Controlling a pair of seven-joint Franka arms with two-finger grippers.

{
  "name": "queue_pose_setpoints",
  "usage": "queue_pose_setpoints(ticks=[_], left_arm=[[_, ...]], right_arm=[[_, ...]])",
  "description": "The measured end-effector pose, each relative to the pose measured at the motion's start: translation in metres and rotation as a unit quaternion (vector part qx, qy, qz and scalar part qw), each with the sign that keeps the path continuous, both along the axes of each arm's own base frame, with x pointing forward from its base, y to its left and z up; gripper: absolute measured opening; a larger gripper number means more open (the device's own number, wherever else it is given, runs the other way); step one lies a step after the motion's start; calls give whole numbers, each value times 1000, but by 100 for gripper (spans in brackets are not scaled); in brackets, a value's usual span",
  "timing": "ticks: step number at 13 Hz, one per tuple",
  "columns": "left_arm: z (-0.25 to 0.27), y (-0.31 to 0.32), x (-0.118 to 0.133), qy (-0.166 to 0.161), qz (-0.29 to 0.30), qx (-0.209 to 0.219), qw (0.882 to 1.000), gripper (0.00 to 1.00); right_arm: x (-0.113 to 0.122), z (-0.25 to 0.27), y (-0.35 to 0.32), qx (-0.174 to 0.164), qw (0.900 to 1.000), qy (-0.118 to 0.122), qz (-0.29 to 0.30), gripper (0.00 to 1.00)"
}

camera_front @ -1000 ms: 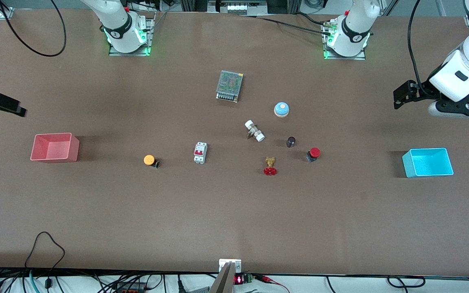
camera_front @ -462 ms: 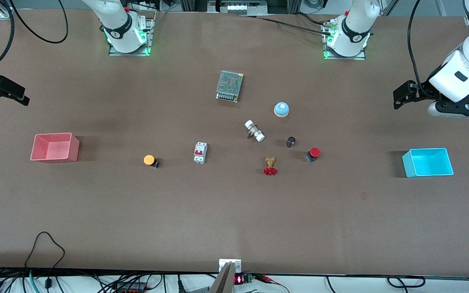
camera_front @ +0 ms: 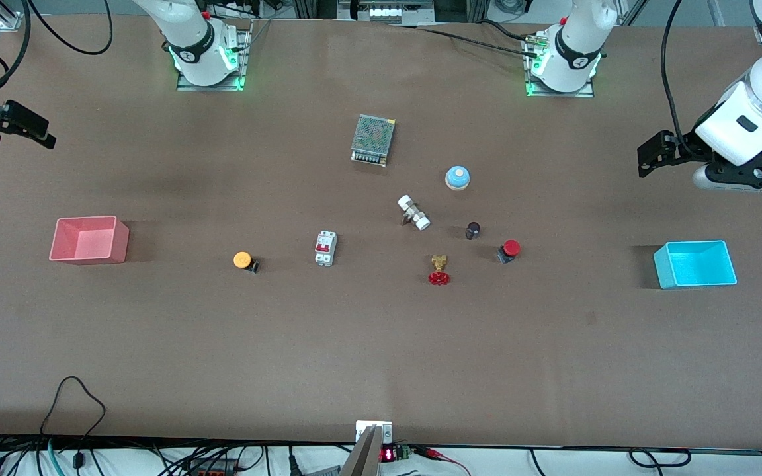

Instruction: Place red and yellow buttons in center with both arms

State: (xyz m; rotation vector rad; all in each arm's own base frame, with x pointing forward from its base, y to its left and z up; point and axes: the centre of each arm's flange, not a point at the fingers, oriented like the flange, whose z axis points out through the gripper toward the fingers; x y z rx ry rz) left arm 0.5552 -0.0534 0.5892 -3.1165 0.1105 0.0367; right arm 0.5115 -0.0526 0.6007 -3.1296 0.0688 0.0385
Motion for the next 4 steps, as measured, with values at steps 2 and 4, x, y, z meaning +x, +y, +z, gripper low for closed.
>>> queue_pose_setpoints(ticks=[2, 4], left_arm=[[0, 0, 0, 0, 0, 0, 1000, 100], [0, 0, 0, 1, 0, 0, 1000, 100]], right_arm=[[-4, 4, 0, 0, 1000, -3, 0, 100], [-4, 4, 0, 0, 1000, -2, 0, 100]])
